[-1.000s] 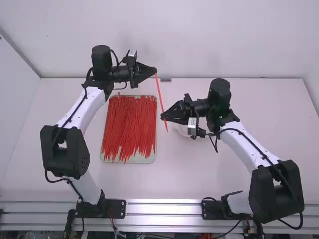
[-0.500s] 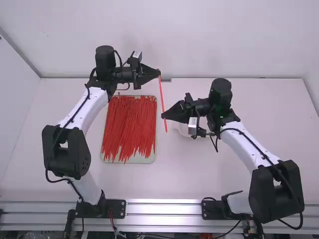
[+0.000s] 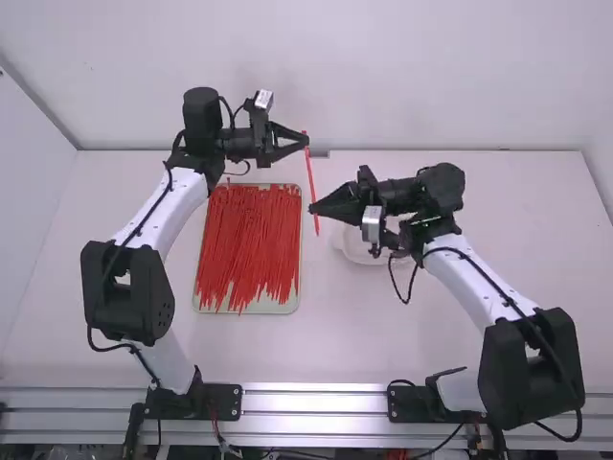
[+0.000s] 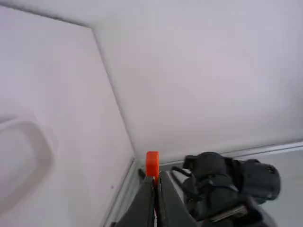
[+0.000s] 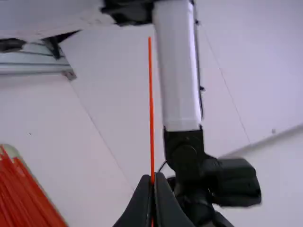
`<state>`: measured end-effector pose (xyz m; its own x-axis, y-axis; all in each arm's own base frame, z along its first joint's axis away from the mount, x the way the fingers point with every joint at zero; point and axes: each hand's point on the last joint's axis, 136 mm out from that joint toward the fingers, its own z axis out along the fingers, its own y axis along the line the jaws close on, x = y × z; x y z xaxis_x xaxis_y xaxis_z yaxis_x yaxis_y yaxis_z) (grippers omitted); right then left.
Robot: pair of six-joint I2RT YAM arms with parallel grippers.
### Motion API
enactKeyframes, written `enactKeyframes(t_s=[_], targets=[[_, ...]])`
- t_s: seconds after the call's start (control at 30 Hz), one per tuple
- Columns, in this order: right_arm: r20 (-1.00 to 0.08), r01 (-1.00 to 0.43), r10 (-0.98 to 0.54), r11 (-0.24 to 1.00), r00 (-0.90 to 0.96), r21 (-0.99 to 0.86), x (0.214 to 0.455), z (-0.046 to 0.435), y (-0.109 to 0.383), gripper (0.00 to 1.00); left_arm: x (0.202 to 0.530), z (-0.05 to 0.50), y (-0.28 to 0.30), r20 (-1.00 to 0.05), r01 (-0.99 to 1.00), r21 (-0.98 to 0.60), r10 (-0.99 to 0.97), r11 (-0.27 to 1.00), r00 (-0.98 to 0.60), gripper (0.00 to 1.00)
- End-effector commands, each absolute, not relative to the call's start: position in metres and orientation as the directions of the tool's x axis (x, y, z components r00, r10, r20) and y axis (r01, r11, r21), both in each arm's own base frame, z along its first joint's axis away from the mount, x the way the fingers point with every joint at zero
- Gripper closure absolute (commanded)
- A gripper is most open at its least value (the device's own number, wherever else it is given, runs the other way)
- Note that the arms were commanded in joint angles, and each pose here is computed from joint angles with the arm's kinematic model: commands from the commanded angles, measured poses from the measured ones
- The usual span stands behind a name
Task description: Fasten the cable tie
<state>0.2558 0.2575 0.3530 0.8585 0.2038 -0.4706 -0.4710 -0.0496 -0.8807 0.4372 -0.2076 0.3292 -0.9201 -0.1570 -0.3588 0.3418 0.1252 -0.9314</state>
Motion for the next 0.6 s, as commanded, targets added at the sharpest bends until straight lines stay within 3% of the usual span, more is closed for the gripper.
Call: enactKeyframes(t_s=[0.0, 0.17, 0.4, 0.57], targets=[[-0.793, -0.802, 0.188, -0.038, 0.580, -0.596, 0.257, 0.375, 0.263, 1.00, 0.439, 0.342, -0.208, -0.498, 0.478, -0.865, -0.154, 0.149, -0.853, 0.98], [-0.948, -0.986, 0.270, 0.039, 0.166, -0.162, 0.275, 0.407, 0.256, 1.00, 0.438, 0.345, -0.208, -0.581, 0.563, -0.812, -0.138, 0.152, -0.802, 0.98], [-0.959, -0.987, 0.262, 0.145, 0.104, -0.067, 0.307, 0.402, 0.238, 1.00, 0.439, 0.345, -0.206, -0.665, 0.645, -0.745, -0.125, 0.169, -0.736, 0.98], [-0.964, -0.988, 0.265, 0.135, -0.034, 0.072, 0.314, 0.394, 0.242, 1.00, 0.439, 0.349, -0.206, -0.837, 0.817, -0.546, -0.081, 0.186, -0.541, 0.98]])
